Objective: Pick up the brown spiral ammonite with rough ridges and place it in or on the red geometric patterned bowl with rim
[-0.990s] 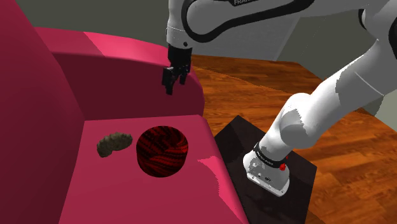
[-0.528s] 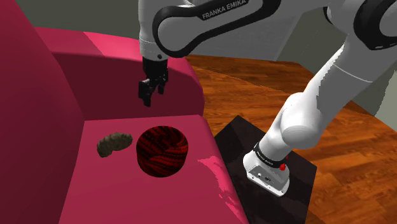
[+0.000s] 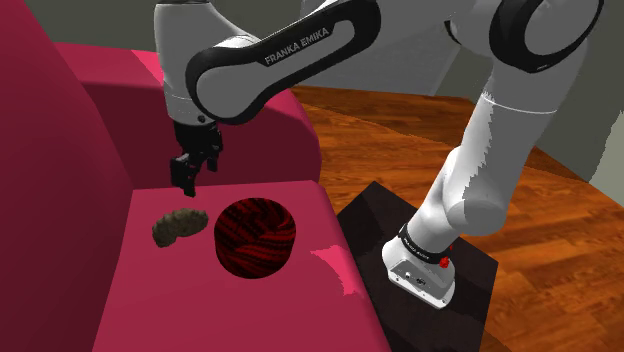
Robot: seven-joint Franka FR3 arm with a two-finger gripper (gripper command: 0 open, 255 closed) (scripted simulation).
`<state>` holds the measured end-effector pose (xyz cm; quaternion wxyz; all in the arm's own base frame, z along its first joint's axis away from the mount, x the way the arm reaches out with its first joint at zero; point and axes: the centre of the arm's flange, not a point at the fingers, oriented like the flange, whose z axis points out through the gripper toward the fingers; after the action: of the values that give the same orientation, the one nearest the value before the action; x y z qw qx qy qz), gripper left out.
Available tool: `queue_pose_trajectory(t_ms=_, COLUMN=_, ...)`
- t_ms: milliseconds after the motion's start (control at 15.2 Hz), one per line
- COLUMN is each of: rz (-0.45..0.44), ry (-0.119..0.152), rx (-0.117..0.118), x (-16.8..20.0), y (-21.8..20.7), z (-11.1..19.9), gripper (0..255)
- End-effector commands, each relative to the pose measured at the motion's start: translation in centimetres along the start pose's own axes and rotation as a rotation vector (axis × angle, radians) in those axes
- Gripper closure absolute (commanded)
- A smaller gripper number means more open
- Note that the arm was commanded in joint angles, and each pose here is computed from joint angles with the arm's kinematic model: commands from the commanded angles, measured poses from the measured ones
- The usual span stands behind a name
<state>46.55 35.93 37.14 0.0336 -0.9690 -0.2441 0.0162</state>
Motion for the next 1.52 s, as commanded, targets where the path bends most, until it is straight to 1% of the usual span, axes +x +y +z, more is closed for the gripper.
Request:
queue_pose_trajectory(t_ms=0, rz=-0.032, ry=0.001, rx=0.003, x=1.5, y=-1.8, z=1.4, gripper=0)
queue_pose_trajectory(t_ms=264, rz=-0.088, ry=0.002, rx=0.007, x=4.0, y=-5.1, z=3.5, gripper=0)
queue_pose_trajectory(t_ms=726, rz=-0.088, ry=0.002, rx=0.007, x=4.0, y=-5.1, z=7.2, gripper=0)
queue_pose_trajectory(t_ms=1254, rz=-0.088, ry=0.002, rx=0.007, x=4.0, y=-5.1, z=7.5, gripper=0)
queue_pose_trajectory(t_ms=1320, rz=-0.088, ry=0.002, rx=0.007, x=4.0, y=-5.1, z=7.5, gripper=255)
queue_pose_trajectory(t_ms=1452, rz=-0.088, ry=0.002, rx=0.007, x=4.0, y=-5.1, z=7.5, gripper=255)
